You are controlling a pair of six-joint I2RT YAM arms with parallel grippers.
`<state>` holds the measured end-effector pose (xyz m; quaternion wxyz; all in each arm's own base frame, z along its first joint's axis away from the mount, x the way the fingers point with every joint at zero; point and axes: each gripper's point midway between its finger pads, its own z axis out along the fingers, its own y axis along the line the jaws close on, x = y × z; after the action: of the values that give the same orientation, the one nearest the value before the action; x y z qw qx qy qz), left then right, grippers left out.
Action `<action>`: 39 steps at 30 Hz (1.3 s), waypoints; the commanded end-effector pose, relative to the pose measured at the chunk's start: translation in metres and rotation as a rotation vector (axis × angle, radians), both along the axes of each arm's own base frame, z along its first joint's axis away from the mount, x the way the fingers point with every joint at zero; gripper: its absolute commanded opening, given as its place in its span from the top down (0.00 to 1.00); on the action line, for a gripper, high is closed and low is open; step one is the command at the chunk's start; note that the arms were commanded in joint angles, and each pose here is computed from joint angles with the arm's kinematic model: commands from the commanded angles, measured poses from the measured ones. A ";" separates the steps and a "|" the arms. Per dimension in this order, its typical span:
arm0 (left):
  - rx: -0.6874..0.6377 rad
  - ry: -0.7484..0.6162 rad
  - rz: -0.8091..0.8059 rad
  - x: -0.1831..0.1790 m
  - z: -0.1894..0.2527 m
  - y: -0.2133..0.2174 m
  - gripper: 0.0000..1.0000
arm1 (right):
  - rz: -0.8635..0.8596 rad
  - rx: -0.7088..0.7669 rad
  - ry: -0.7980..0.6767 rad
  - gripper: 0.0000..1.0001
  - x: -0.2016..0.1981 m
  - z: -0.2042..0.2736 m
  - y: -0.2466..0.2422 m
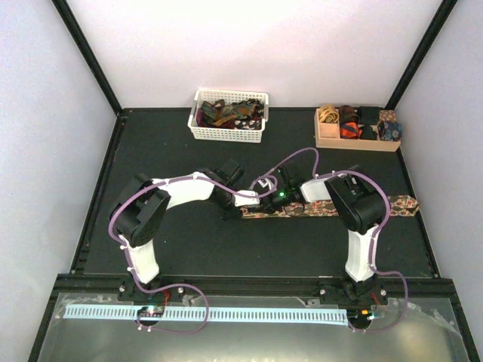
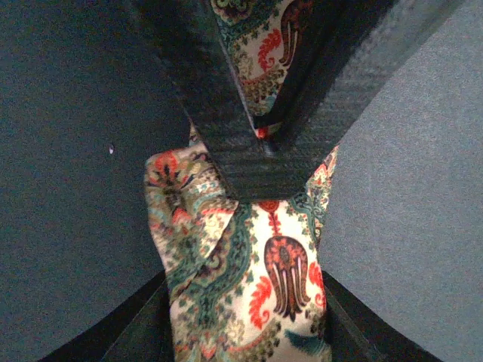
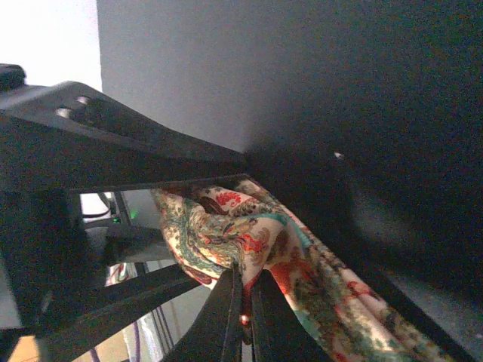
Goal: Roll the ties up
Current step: Roll the tie at the center of the board.
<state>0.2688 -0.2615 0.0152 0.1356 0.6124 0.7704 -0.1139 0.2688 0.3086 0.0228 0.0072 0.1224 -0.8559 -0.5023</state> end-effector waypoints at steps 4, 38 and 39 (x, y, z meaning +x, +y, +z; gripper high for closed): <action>0.024 -0.038 -0.012 0.007 0.001 0.008 0.66 | 0.004 0.060 -0.048 0.99 0.007 0.030 0.004; -0.127 -0.002 -0.016 0.005 0.019 0.017 0.40 | 0.016 -0.150 0.021 0.99 0.000 -0.040 -0.015; -0.130 0.002 -0.018 0.004 0.019 0.016 0.42 | 0.016 -0.151 0.023 0.99 0.000 -0.041 -0.015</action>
<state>0.2745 -0.2369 0.0279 0.1710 0.5978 0.7696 -0.1456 0.2728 0.3080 0.0146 0.0119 0.1457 -0.8620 -0.4853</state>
